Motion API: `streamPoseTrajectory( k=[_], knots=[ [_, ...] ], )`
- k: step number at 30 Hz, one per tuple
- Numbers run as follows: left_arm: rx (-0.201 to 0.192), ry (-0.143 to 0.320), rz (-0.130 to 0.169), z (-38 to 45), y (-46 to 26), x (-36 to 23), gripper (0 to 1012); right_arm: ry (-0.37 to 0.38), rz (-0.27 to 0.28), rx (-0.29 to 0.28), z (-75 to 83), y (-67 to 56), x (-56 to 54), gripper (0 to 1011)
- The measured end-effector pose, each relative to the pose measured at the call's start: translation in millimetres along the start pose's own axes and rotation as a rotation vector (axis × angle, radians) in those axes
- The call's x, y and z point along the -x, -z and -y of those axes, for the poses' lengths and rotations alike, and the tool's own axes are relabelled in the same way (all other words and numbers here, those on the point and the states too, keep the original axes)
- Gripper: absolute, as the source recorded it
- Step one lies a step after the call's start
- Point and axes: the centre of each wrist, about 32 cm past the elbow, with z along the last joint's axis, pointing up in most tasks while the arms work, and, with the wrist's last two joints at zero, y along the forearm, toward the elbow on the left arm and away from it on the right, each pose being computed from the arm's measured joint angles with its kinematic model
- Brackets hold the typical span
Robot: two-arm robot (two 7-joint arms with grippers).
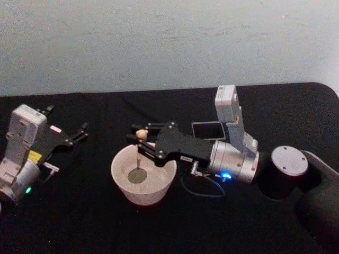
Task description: Pick up the stirring spoon with one hand, stir inside the cup, then place it back in its original position.
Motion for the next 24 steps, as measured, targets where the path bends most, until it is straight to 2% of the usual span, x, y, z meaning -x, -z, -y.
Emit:
streamPoseTrajectory(
  k=[8,17,24],
  knots=[
    [0.000,0.000,0.000,0.0,0.0,0.0,1001,0.055,0.013,0.002,4.3,-1.0,-9.4,217],
    [0.000,0.000,0.000,0.0,0.0,0.0,1001,0.079,0.015,0.001,8.8,-2.4,-10.9,217],
    [0.000,0.000,0.000,0.0,0.0,0.0,1001,0.086,0.020,-0.016,12.6,-15.7,-10.7,218]
  ],
)
